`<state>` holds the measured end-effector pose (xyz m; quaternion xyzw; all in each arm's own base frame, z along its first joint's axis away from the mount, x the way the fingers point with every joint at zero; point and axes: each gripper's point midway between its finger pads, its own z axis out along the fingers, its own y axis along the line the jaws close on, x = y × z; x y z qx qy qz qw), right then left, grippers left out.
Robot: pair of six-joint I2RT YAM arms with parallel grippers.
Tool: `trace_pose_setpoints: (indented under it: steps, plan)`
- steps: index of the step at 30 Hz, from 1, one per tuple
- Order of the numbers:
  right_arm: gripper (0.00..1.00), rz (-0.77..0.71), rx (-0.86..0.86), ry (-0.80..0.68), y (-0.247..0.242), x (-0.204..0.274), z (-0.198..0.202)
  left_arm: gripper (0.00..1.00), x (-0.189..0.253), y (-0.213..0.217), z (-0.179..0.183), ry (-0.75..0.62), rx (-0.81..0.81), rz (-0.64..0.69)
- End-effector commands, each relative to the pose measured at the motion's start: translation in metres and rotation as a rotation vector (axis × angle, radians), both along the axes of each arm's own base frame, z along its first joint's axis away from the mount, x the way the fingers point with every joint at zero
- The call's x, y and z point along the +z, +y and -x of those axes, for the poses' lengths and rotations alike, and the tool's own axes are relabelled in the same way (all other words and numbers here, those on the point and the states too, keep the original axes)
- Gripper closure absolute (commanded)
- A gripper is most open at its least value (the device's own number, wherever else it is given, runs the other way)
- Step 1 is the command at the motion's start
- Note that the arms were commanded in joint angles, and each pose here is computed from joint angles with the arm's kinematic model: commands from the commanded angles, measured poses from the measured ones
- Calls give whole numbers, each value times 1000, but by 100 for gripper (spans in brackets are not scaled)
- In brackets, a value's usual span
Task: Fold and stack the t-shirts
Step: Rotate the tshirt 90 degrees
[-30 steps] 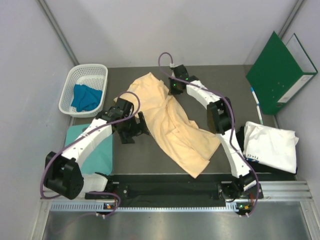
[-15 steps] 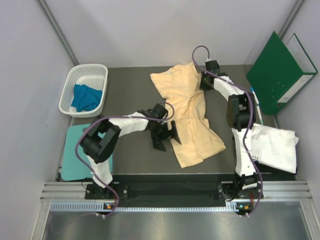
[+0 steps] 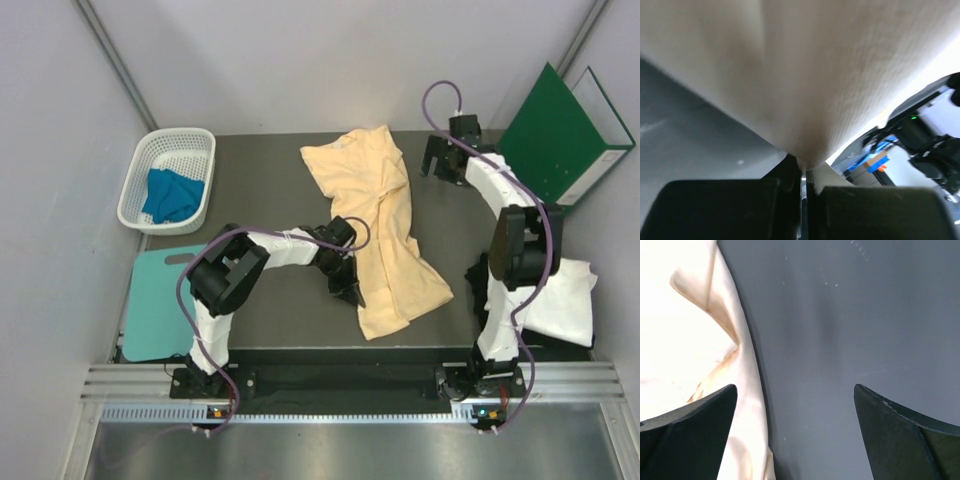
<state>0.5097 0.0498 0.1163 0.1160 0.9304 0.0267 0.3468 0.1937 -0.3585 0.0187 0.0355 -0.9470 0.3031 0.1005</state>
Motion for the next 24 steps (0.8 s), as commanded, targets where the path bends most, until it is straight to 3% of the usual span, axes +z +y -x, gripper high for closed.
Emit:
trace_pose_setpoints:
  steps: [1, 8, 15, 16, 18, 19, 20, 24]
  plan:
    - [1, -34, 33, -57, 3, 40, 23, 100, -16, 61, 21, 7, -85, -249]
    - [0, -110, 120, 58, 21, 7, 54, 100, -4, 127, 30, 7, -147, -398]
    - [0, -186, 188, 143, 43, -20, 66, 100, 10, 162, 35, -19, -207, -467]
    - [0, -195, 197, 150, 46, -21, 66, 94, 13, 163, 33, -36, -228, -467]
    - [1, -205, 207, 157, 51, -27, 63, 59, 34, 157, 21, -114, -244, -427]
    - [0, -212, 211, 153, 54, -28, 61, 19, 42, 158, 12, -163, -239, -438]
    - [0, -219, 213, 146, 55, -28, 57, 5, 52, 156, 2, -214, -231, -436]
    - [0, -272, 224, 140, 68, -38, 32, 1, 106, 143, -62, -461, -116, -369]
